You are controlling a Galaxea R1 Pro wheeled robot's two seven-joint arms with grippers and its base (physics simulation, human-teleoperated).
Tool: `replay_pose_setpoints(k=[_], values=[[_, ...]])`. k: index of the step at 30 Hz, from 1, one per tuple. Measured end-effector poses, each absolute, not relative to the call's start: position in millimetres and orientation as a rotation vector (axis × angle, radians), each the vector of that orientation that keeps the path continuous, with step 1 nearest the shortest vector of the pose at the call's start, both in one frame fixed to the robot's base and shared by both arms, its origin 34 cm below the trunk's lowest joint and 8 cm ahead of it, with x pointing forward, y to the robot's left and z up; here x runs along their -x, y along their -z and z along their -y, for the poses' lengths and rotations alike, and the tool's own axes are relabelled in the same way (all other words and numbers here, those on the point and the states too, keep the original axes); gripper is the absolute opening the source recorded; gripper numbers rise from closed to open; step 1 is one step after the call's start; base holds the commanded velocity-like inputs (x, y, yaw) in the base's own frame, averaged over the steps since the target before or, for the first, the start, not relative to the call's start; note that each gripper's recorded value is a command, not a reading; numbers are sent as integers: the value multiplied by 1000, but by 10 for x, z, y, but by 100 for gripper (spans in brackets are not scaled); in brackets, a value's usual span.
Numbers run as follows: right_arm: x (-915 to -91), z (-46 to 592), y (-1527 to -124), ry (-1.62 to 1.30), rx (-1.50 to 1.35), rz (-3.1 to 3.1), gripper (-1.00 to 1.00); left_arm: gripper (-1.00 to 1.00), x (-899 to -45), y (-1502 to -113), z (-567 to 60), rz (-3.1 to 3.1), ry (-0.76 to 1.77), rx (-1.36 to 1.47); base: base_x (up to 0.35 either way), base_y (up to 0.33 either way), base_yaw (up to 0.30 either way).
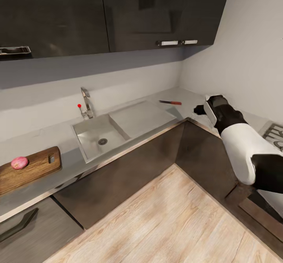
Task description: In the kitchen, take the Vidalia onion out of the sink, dice it on the chopping board with the paring knife, put the diced onion into the bowl on the countertop, then place both the paring knife and the chopping board into the sink.
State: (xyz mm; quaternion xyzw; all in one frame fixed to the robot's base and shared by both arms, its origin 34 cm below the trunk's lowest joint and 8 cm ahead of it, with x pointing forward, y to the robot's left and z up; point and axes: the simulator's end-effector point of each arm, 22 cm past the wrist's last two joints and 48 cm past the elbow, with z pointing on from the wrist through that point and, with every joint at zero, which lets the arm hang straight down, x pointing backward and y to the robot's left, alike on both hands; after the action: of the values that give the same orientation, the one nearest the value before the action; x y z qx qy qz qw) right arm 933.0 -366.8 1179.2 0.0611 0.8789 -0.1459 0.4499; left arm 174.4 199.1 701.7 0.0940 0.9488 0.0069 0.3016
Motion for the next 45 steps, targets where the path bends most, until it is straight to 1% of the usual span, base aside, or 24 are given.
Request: replay_pose_setpoints(k=[5,16,37,45], values=[[-9439,3743,-12147,353,-172,-2140,100,100,-1750,-7020,-1983,-2515,-17,-248,105,-28,0],[-9558,3254,-11870,171,-66,-2152,100,100,-1785,-7011,-1986,-2514,-20,-246,273,-116,0],[-9551,3152,-11756,145,-46,-2168,100,100,-1793,-7007,-1987,-2514,-23,-243,270,-182,0],[-9555,3085,-11752,137,-38,-2169,100,100,-1795,-7007,-1985,-2514,-22,-243,300,-93,0]])
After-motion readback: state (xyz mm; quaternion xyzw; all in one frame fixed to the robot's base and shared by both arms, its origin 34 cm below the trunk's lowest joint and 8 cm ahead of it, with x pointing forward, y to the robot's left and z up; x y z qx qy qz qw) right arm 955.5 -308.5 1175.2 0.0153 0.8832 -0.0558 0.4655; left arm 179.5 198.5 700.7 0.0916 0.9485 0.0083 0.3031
